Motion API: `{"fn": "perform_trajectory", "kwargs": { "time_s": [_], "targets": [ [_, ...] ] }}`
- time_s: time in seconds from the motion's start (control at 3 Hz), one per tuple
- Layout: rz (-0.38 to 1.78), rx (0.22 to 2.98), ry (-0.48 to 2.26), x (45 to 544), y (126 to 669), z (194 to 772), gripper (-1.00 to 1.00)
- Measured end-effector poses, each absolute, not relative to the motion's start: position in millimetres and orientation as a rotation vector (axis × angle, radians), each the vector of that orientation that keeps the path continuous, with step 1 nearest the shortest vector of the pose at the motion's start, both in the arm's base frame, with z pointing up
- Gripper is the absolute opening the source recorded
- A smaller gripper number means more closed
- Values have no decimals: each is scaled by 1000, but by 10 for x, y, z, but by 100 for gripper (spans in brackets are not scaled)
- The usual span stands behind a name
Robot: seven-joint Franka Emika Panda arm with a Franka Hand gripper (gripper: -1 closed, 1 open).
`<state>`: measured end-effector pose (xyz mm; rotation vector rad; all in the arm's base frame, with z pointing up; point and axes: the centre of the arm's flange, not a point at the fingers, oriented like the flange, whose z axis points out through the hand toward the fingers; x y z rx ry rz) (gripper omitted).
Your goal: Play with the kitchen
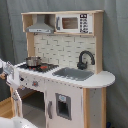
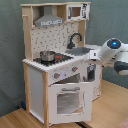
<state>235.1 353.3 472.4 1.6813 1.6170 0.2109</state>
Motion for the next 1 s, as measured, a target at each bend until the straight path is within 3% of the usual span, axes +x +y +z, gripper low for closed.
{"fn": "perform_trajectory", "kwargs": {
  "time_s": [1.0],
  "targets": [
    [198,1719,1822,2901,3547,4370,100]
  ]
}}
